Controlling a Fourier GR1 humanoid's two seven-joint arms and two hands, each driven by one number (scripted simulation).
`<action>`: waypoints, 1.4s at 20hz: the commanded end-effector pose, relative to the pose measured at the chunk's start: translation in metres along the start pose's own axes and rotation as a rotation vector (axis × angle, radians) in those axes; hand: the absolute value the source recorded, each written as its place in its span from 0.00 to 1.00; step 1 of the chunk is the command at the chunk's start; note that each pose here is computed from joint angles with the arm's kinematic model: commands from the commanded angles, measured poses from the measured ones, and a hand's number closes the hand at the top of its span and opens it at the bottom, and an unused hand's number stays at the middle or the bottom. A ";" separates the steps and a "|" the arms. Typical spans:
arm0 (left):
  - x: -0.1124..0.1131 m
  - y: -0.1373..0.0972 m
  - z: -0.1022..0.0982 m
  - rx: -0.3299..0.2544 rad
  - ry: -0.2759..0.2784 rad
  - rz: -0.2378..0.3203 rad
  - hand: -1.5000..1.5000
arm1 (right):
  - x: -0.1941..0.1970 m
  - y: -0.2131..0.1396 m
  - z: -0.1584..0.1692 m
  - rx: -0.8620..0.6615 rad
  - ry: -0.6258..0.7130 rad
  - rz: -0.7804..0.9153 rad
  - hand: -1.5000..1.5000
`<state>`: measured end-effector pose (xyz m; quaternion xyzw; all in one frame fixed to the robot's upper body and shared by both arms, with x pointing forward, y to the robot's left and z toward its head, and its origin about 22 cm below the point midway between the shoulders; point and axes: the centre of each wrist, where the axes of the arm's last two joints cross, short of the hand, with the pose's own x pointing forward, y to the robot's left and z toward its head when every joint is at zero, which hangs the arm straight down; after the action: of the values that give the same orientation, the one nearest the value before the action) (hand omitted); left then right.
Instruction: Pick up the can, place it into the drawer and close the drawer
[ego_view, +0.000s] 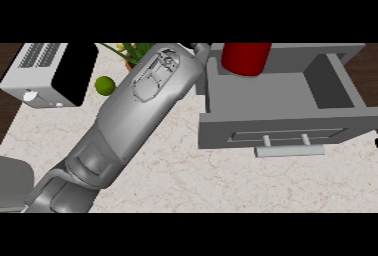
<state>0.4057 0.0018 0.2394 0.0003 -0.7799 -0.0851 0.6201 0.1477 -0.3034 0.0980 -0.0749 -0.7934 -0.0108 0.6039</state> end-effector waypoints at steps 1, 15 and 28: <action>0.011 -0.018 0.000 -0.021 0.005 -0.022 1.00 | -0.003 -0.015 -0.009 -0.010 0.005 0.010 0.00; -0.020 -0.021 -0.016 0.022 0.050 -0.076 1.00 | 0.010 0.003 -0.027 0.043 -0.016 0.000 0.00; -0.050 -0.021 -0.012 0.080 0.028 -0.207 1.00 | -0.003 0.011 -0.033 0.039 -0.030 -0.014 0.00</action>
<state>0.4279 -0.0155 0.2007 0.0883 -0.7703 -0.1145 0.6211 0.1778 -0.2978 0.1064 -0.0626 -0.8013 0.0051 0.5950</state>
